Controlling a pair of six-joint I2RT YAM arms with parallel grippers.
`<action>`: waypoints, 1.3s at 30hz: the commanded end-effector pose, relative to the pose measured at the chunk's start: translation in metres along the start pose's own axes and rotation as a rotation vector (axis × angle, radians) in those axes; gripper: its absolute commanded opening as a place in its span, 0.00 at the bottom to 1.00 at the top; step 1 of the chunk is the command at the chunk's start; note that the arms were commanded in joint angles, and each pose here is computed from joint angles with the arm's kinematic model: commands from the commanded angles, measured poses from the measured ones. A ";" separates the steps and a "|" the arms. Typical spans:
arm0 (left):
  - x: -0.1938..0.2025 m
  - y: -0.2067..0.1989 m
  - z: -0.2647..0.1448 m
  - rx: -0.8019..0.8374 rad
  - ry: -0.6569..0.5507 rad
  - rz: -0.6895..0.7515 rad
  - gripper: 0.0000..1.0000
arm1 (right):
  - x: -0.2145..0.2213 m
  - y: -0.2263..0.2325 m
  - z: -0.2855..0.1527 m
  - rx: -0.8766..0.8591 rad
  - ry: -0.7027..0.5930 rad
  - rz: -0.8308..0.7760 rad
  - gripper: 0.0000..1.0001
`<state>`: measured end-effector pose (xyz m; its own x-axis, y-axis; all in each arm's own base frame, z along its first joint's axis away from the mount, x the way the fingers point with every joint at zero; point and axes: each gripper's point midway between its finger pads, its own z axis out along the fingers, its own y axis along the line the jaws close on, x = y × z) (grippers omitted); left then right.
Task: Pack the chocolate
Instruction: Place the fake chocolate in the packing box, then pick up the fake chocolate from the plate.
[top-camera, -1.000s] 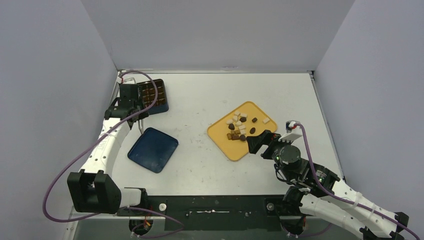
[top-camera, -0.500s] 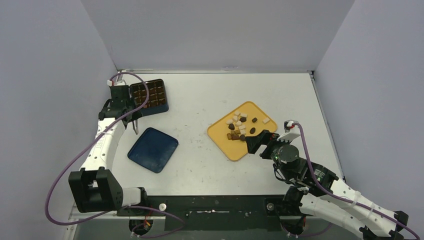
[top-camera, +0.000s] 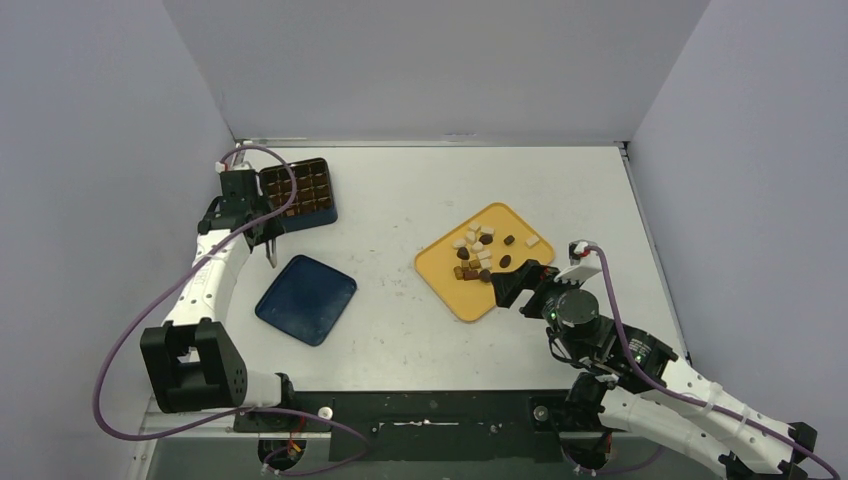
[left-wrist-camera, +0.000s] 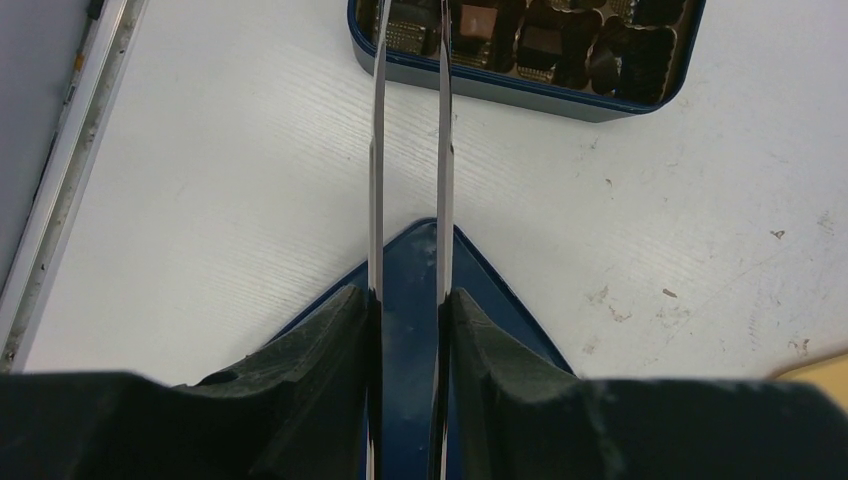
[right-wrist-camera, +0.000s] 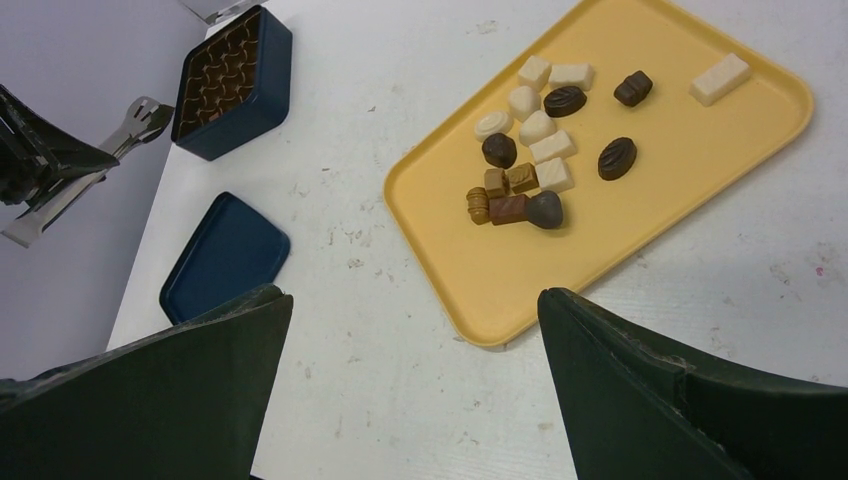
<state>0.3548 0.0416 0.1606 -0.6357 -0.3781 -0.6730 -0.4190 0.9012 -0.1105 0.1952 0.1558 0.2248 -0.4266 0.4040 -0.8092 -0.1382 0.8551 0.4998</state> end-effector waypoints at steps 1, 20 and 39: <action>-0.020 -0.003 0.002 0.020 -0.061 -0.029 0.31 | -0.016 0.010 -0.006 -0.038 -0.042 0.023 1.00; -0.016 0.000 0.011 0.030 -0.033 -0.039 0.37 | -0.026 0.008 -0.013 -0.041 -0.067 0.026 1.00; -0.003 -0.100 -0.070 0.383 -0.108 0.196 0.38 | -0.003 -0.009 0.007 0.089 0.007 -0.121 1.00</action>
<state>0.3498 -0.0287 0.1860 -0.6545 -0.2679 -0.7070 -0.1625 0.9631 -0.2145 0.1977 0.1508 0.2172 -0.4252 0.3385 -0.8394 -0.1336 0.8938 0.4281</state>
